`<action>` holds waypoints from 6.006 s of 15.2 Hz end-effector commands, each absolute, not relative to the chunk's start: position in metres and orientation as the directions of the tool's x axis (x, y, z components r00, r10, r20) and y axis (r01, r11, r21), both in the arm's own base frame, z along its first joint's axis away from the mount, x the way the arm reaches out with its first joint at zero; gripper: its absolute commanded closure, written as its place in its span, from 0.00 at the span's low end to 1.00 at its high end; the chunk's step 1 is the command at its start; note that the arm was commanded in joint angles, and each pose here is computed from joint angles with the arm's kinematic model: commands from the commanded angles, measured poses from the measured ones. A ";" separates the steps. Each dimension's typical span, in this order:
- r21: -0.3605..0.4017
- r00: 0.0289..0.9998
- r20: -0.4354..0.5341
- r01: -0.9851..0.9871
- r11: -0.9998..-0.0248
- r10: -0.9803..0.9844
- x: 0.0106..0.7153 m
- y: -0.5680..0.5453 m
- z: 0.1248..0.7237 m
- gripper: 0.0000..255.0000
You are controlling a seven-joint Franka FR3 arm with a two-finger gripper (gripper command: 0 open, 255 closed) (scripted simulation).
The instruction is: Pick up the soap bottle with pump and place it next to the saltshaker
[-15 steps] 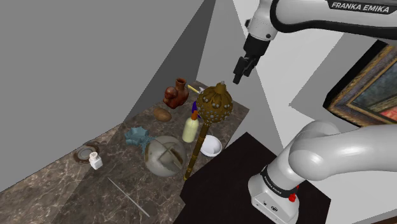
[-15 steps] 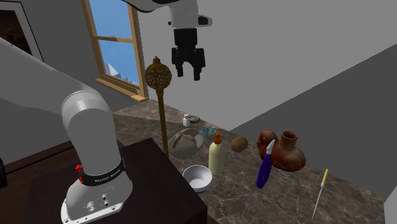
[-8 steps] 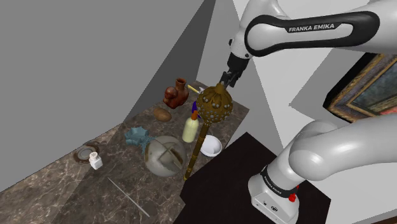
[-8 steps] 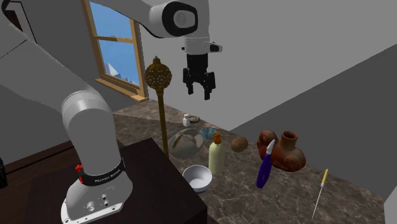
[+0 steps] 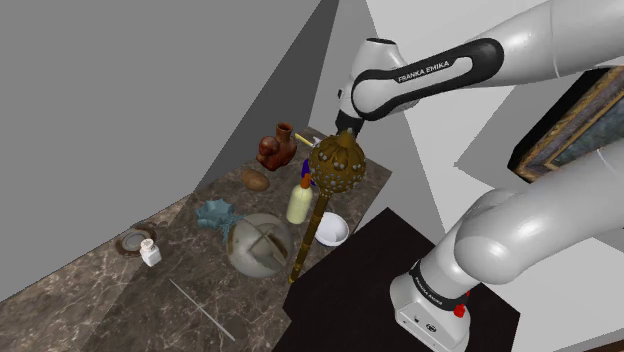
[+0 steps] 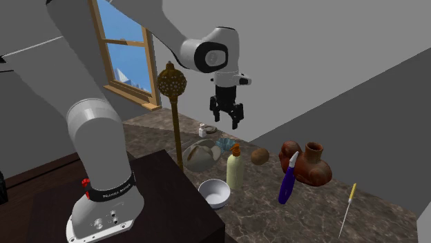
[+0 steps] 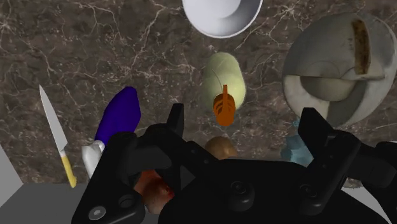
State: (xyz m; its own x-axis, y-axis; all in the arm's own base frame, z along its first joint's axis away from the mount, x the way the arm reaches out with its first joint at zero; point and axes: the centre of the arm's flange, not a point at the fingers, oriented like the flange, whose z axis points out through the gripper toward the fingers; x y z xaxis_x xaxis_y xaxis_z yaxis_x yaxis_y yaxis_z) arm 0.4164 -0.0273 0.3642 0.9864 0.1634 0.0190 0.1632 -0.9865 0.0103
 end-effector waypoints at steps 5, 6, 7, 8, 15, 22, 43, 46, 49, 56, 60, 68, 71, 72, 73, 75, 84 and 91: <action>-0.007 0.984 0.029 0.178 -0.984 0.177 0.454 -0.024 0.292 0.00; -0.010 0.983 0.030 0.180 -0.984 0.180 0.460 -0.024 0.281 0.00; -0.013 0.983 0.031 0.182 -0.983 0.182 0.466 -0.024 0.269 0.00; -0.016 0.982 0.032 0.185 -0.983 0.184 0.472 -0.024 0.257 0.00; -0.021 0.982 0.035 0.189 -0.982 0.188 0.484 -0.023 0.210 0.00; -0.021 0.982 0.035 0.189 -0.982 0.188 0.484 -0.023 0.197 0.00; -0.021 0.982 0.035 0.189 -0.982 0.188 0.484 -0.023 0.239 1.00; -0.021 0.982 0.035 0.189 -0.982 0.188 0.484 -0.023 0.255 1.00; -0.021 0.982 0.035 0.189 -0.982 0.188 0.484 -0.023 0.271 1.00; -0.021 0.982 0.035 0.189 -0.982 0.188 0.484 -0.023 0.308 1.00; -0.021 0.982 0.035 0.189 -0.982 0.188 0.484 -0.023 0.329 1.00; -0.021 0.982 0.035 0.189 -0.982 0.188 0.484 -0.023 0.371 1.00; -0.021 0.982 0.035 0.189 -0.982 0.188 0.484 -0.023 0.387 1.00; -0.021 0.982 0.035 0.189 -0.982 0.188 0.484 -0.023 0.392 1.00; -0.021 0.982 0.035 0.189 -0.982 0.188 0.484 -0.023 0.398 1.00; -0.021 0.982 0.035 0.189 -0.982 0.188 0.484 -0.023 0.408 1.00; -0.021 0.982 0.035 0.189 -0.982 0.188 0.484 -0.023 0.456 1.00; -0.021 0.982 0.035 0.189 -0.982 0.188 0.484 -0.023 0.493 1.00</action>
State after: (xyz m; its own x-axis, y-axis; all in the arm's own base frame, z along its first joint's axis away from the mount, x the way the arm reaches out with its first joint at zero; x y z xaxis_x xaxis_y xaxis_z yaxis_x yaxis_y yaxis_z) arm 0.4836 -0.0237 0.4860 0.9815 0.1882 0.0347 0.1889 -0.9818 -0.0210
